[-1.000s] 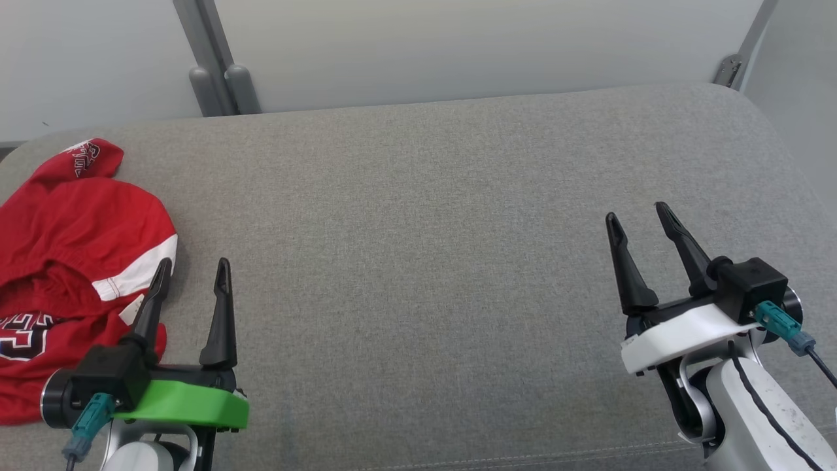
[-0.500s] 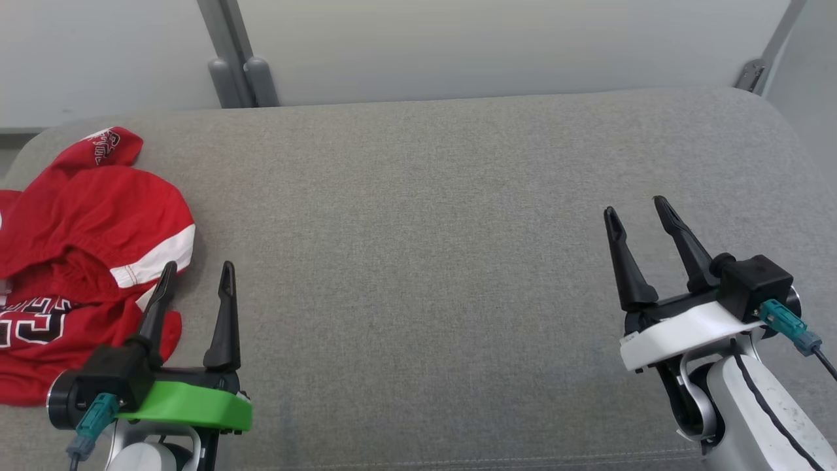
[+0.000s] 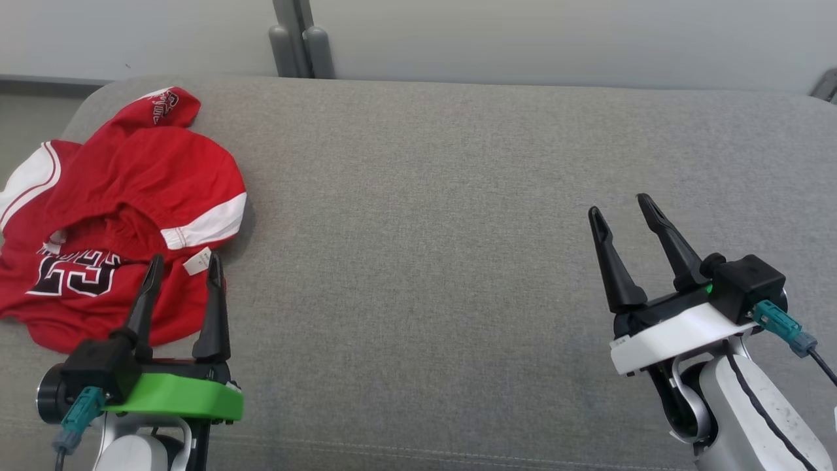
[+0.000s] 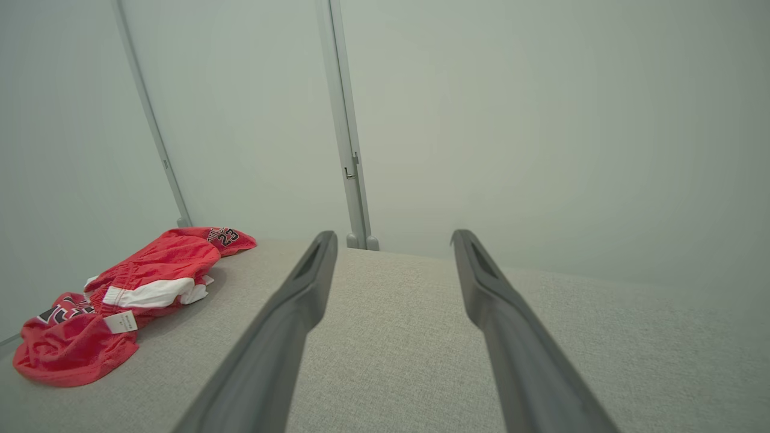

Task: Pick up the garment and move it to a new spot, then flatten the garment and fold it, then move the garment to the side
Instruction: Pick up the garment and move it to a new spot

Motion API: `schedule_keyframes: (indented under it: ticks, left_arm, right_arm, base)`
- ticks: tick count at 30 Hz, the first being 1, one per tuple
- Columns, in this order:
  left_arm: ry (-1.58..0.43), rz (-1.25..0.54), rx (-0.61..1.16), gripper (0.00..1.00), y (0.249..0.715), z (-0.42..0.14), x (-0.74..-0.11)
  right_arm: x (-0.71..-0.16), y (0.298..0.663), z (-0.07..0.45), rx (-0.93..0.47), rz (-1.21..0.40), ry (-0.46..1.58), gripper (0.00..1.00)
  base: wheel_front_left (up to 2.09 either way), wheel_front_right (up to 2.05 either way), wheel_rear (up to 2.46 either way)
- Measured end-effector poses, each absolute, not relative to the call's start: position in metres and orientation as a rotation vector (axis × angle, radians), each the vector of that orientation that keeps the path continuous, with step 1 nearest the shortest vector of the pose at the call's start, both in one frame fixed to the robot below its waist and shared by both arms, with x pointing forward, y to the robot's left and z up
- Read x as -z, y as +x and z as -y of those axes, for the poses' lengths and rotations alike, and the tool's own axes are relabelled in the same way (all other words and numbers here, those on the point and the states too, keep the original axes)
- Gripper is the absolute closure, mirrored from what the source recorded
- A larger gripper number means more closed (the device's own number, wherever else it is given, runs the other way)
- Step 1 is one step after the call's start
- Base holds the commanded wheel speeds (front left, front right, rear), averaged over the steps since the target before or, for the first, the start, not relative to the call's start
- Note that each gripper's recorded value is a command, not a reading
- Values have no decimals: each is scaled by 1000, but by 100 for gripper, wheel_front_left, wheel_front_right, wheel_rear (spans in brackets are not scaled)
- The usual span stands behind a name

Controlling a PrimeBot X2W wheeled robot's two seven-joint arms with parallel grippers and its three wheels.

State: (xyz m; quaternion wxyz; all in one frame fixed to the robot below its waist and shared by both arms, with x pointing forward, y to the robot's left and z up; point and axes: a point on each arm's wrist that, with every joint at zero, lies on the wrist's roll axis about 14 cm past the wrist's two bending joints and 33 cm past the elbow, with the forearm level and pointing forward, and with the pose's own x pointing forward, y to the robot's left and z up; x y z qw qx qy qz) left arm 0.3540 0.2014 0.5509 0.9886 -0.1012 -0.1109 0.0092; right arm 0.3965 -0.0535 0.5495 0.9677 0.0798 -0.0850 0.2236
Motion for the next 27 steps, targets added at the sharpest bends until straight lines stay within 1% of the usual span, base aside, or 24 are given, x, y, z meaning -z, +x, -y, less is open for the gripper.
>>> schedule_keyframes:
  ticks: [9,17,19,24,27]
  left_arm:
    - [-198,227,-101,0,357,-231,-551]
    - [-150,271,-177,0,378,-273,-567]
    - [-167,270,-205,0,384,-286,-565]
    - [-198,225,-259,0,404,-315,-558]
    - [-187,141,-272,0,418,-330,-544]
  right_arm:
    - [-534,403,22,-548,129,182,0]
    - [-520,416,-3,-625,99,204,0]
    - [-516,420,-8,-635,94,210,0]
    - [-506,430,-15,-650,79,219,0]
    - [-501,436,-16,-654,71,224,0]
  base:
    - [0,0,0]
    - [0,0,0]
    - [0,0,0]
    - [0,0,0]
    - [0,0,0]
